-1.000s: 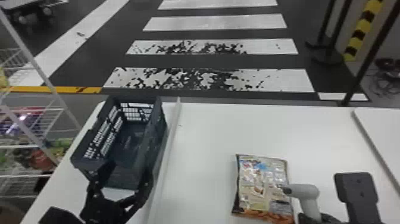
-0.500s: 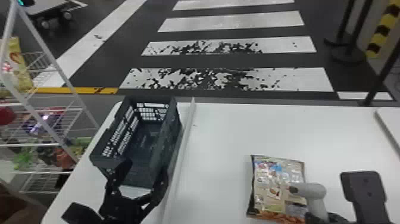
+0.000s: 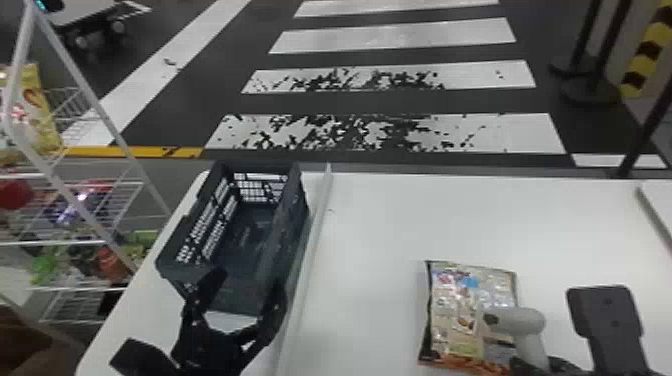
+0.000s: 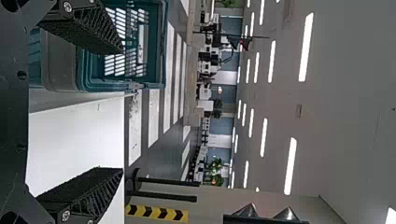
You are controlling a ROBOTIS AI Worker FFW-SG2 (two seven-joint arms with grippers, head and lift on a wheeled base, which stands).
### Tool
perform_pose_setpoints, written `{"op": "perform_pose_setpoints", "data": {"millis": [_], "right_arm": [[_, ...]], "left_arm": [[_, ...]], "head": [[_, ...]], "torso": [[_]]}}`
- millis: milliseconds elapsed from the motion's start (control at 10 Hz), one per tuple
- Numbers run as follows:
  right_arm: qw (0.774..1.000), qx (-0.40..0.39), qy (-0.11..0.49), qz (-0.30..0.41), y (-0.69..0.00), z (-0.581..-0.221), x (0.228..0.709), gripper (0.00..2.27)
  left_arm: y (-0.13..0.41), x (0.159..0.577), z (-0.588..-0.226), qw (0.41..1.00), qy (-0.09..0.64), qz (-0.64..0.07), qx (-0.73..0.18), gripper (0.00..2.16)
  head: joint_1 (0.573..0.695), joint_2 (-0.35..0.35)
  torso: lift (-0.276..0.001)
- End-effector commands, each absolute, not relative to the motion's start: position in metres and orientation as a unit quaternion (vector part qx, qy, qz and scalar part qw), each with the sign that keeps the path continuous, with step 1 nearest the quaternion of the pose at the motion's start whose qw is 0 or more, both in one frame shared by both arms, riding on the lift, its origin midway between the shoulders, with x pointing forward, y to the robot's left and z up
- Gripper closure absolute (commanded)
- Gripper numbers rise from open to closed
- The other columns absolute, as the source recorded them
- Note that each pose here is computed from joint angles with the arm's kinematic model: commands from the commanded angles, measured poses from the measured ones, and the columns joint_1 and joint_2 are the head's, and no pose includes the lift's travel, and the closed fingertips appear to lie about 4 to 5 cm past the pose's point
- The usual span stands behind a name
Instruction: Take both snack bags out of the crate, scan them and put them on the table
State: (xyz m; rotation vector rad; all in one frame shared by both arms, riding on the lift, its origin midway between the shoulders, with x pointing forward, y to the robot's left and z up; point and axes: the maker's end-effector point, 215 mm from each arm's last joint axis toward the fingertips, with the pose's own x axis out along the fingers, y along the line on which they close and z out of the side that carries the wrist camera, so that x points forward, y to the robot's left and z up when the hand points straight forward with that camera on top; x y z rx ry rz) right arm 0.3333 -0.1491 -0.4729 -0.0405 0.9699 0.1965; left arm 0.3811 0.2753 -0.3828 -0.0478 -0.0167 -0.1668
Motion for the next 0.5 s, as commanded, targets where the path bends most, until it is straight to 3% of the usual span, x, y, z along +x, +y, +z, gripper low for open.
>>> {"op": "perform_pose_setpoints", "data": {"millis": [0, 400], "right_arm": [[0.88, -0.02, 0.465, 0.089, -0.154, -0.473, 0.334, 2.25], [0.898, -0.016, 0.439, 0.03, -0.214, -0.468, 0.356, 2.25]], "left_arm": [[0.275, 0.382, -0.382, 0.996, -0.01, -0.084, -0.024, 0.1], [0.274, 0.381, -0.383, 0.996, -0.009, -0.084, -0.024, 0.1]], "head": [[0.695, 0.203], [0.695, 0.152]], "torso": [[-0.092], [-0.092]]}}
